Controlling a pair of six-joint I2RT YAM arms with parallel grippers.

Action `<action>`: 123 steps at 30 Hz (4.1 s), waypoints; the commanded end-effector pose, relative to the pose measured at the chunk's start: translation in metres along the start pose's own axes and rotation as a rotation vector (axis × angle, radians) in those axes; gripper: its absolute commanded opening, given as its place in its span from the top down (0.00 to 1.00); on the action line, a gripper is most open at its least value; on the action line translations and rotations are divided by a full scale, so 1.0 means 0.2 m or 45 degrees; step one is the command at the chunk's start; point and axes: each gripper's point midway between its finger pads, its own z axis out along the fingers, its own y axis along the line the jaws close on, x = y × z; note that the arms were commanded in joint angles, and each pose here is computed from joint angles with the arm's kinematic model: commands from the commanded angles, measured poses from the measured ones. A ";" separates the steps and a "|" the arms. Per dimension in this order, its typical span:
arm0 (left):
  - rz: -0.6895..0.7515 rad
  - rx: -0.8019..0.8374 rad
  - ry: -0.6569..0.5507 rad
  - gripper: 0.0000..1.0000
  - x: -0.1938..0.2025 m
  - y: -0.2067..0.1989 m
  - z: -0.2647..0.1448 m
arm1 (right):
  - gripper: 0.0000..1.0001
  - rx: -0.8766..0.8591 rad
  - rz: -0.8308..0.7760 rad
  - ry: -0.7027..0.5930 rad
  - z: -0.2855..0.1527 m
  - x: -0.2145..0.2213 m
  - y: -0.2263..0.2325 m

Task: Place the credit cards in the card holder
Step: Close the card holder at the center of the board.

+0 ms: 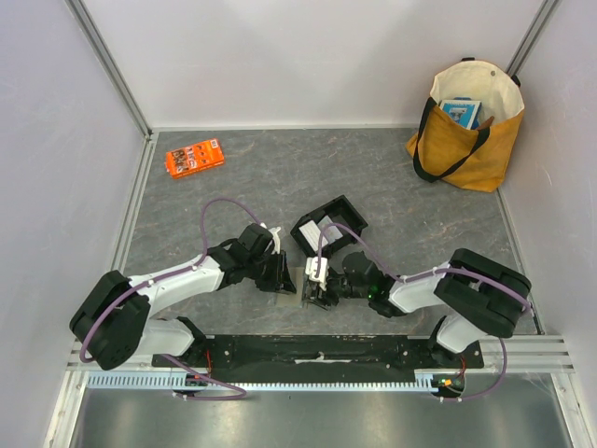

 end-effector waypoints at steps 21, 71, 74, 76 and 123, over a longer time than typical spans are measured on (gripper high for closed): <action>0.071 -0.085 -0.017 0.74 0.00 0.07 -0.01 | 0.85 -0.066 0.076 0.313 0.01 0.28 -0.02; 0.233 -0.080 -0.038 0.78 -0.09 0.01 0.11 | 0.66 -0.021 0.181 -0.295 -0.27 -0.23 0.11; 0.245 -0.070 -0.060 0.78 -0.11 -0.02 0.10 | 0.65 0.110 0.351 -0.263 -0.29 -0.25 0.03; 0.263 -0.057 -0.096 0.79 -0.15 -0.05 0.07 | 0.63 0.222 0.460 -0.231 -0.32 -0.25 -0.04; 0.265 -0.104 0.088 0.89 0.09 -0.03 0.30 | 0.92 0.512 1.195 0.473 -0.35 0.15 0.07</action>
